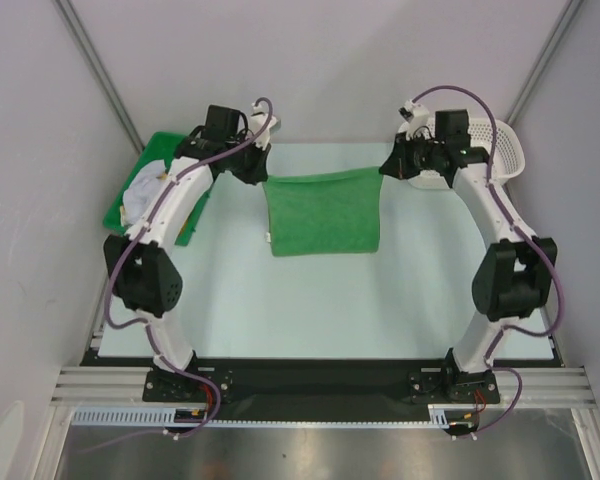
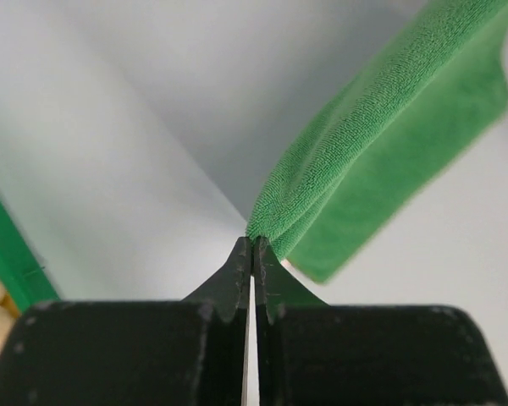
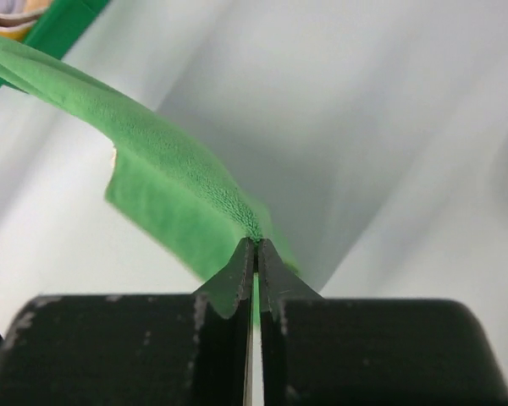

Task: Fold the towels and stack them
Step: Fold the towel

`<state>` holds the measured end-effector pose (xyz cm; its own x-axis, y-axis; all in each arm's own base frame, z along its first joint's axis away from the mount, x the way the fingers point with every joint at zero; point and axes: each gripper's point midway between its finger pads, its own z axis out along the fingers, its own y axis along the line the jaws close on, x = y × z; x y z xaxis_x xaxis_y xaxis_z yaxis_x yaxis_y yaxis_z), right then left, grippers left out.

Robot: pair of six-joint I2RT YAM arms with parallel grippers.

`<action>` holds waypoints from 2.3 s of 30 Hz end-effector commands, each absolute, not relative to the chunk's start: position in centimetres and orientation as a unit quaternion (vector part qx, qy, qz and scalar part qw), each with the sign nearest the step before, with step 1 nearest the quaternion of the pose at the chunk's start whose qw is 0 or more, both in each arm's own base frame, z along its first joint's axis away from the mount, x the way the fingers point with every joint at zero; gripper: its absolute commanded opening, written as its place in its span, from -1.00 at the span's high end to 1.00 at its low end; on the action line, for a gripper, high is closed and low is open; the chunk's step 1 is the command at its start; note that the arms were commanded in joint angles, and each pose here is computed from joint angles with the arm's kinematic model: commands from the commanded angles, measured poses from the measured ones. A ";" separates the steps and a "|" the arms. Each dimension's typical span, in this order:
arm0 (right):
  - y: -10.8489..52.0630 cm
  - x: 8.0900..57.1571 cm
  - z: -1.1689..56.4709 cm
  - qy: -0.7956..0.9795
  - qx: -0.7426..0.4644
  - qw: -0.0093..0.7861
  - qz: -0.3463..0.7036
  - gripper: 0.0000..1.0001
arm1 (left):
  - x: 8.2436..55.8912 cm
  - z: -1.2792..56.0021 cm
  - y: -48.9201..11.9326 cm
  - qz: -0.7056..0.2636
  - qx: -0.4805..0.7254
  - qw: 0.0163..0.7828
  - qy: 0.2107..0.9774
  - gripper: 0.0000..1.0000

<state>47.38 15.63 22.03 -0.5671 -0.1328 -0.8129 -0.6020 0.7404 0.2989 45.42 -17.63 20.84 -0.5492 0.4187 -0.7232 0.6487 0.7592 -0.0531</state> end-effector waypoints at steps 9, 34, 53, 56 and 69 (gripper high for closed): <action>14.4 36.1 29.9 0.813 -0.178 0.486 0.266 1.00 | 34.8 28.7 -18.1 -0.141 0.315 0.430 0.835 0.99; 16.4 41.1 18.6 0.843 -0.191 0.429 0.262 1.00 | 41.7 15.1 -19.3 -0.127 0.272 0.303 0.905 0.99; 15.3 55.0 8.7 0.864 -0.211 0.378 0.256 1.00 | 53.9 9.6 -17.4 -0.124 0.282 0.306 0.901 0.99; 15.6 54.7 10.0 0.854 -0.219 0.394 0.260 1.00 | 53.5 9.5 -17.6 -0.128 0.288 0.302 0.900 1.00; 14.7 48.6 12.2 0.855 -0.209 0.405 0.247 1.00 | 47.4 12.0 -18.1 -0.110 0.325 0.305 0.888 0.99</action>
